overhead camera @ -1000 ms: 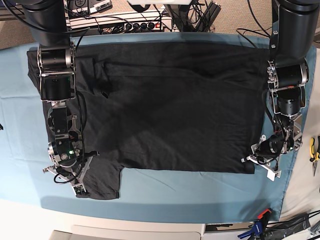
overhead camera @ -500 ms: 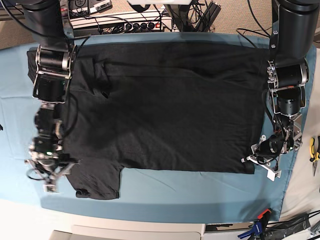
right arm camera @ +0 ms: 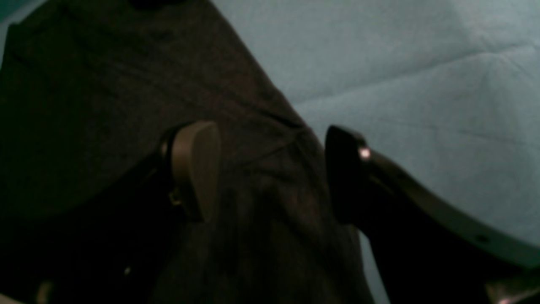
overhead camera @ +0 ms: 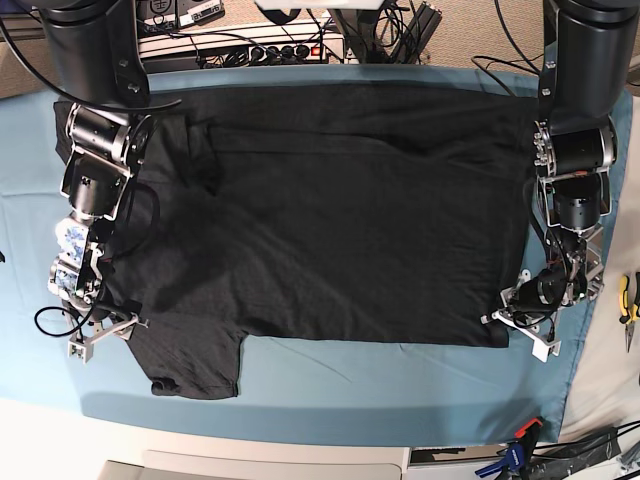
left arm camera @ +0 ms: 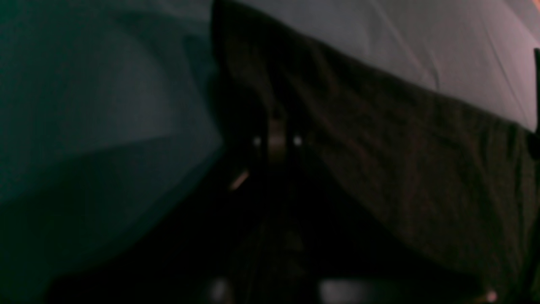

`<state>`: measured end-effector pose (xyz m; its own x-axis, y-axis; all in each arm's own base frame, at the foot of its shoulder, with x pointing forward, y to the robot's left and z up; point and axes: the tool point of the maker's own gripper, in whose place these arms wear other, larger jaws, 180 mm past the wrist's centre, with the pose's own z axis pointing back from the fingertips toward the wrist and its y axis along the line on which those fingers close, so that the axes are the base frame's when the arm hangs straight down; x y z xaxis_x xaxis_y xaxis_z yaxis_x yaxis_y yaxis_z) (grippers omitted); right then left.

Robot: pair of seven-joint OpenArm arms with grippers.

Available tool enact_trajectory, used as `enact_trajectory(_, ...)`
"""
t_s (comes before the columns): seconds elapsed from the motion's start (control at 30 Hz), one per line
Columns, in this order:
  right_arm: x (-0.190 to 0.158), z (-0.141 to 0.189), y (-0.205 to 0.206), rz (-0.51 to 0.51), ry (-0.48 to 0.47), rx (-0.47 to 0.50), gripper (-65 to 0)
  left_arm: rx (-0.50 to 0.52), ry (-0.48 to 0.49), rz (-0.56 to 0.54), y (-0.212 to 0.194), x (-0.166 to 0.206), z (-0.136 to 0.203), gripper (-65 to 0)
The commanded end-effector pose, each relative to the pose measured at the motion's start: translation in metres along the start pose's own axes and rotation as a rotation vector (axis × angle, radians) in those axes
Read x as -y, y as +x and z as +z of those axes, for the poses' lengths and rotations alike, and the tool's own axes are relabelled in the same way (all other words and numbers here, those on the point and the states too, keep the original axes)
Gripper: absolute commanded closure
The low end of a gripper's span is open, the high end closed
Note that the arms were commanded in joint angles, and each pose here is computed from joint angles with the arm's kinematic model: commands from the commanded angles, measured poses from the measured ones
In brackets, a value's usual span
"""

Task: Fold the T-shirt properly
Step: 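Lower both grippers onto the shirt's edge corners and close, then shift the right gripper along the shirt edge and regrip the cloth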

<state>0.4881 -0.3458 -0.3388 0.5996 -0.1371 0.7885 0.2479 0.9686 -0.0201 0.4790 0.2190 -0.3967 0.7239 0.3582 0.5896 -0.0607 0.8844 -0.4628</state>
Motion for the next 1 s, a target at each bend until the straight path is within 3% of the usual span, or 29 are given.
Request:
enact_trajectory(0.0,0.007,0.006,0.038,-0.009,-0.016,0.096,-39.2,0.066,-0.014,-0.014,0.031,0.005,0.008,0.0)
enact_trajectory(0.43,0.067,0.017,0.039,-0.002,-0.159,0.098,-39.1,0.066,-0.014,-0.014,0.031,0.005,0.008,0.0)
enact_trajectory(0.97,0.061,0.003,0.005,-0.031,-0.136,0.037,-39.1,0.067,-0.035,-0.029,0.031,0.009,0.008,0.0)
